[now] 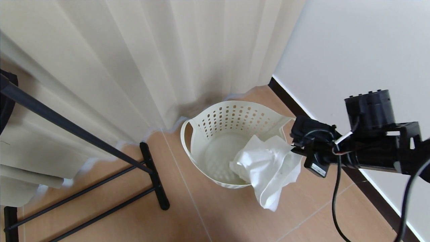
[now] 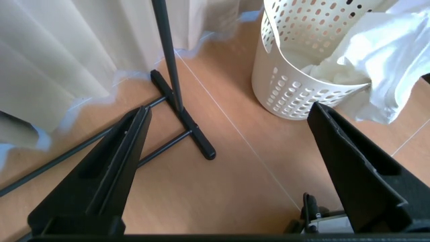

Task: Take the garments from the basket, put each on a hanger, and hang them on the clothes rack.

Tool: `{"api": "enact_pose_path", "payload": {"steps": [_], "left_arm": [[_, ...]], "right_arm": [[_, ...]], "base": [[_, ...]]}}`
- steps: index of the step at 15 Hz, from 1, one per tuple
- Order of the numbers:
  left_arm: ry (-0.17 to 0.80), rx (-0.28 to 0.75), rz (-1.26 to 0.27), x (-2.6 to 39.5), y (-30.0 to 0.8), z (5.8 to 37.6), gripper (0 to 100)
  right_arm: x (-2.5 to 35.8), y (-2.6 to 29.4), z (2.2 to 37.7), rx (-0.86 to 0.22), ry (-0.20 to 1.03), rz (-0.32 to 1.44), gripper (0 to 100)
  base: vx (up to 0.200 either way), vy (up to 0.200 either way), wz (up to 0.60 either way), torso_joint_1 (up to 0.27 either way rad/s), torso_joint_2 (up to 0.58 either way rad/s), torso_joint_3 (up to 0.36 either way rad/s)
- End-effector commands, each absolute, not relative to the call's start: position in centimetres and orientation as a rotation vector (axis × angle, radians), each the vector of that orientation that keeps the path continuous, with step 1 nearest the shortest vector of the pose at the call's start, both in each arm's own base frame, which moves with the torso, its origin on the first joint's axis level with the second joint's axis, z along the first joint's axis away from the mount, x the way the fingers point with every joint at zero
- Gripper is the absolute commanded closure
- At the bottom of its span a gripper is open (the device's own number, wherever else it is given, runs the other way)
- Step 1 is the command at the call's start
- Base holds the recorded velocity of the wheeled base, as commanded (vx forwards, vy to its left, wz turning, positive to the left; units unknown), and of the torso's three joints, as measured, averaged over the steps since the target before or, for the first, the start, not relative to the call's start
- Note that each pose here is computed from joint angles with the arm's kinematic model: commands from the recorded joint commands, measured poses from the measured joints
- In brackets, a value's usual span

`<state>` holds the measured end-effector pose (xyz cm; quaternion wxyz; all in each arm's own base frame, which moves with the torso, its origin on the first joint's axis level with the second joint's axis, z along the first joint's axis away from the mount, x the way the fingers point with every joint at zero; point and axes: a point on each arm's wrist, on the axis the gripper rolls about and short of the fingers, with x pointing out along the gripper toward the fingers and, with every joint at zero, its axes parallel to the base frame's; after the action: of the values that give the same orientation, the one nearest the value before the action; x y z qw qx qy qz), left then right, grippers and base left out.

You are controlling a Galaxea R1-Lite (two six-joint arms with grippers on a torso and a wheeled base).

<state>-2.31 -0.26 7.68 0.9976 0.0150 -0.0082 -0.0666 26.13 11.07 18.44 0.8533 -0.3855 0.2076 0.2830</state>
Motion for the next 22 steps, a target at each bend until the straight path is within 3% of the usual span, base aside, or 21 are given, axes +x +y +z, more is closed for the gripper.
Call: {"api": "enact_pose_path", "payload": {"steps": [1, 4, 7, 15, 22], "left_arm": [[-0.016, 0.031, -0.133, -2.3, -0.3, 7.7, 0], [-0.016, 0.030, -0.133, -2.3, -0.3, 7.7, 0], [-0.016, 0.030, -0.133, -2.3, -0.3, 7.7, 0], [-0.016, 0.030, -0.136, -2.3, -0.3, 7.7, 0], [-0.016, 0.030, -0.136, -2.3, -0.3, 7.7, 0]], "right_arm": [[20.5, 10.5, 21.2, -0.766, 0.297, 0.614, 100], [16.0, 10.1, 22.6, -0.671, 0.207, 0.655, 100], [12.2, 8.6, 23.5, -0.643, 0.102, 0.678, 100], [11.5, 8.4, 23.4, -0.638, 0.083, 0.689, 100], [12.1, 8.6, 23.1, -0.642, 0.110, 0.683, 100]], "base": [[0.000, 0.000, 0.00, 0.000, 0.00, 0.000], [0.000, 0.000, 0.00, 0.000, 0.00, 0.000], [0.000, 0.000, 0.00, 0.000, 0.00, 0.000], [0.000, 0.000, 0.00, 0.000, 0.00, 0.000], [0.000, 0.000, 0.00, 0.002, 0.00, 0.162]]}}
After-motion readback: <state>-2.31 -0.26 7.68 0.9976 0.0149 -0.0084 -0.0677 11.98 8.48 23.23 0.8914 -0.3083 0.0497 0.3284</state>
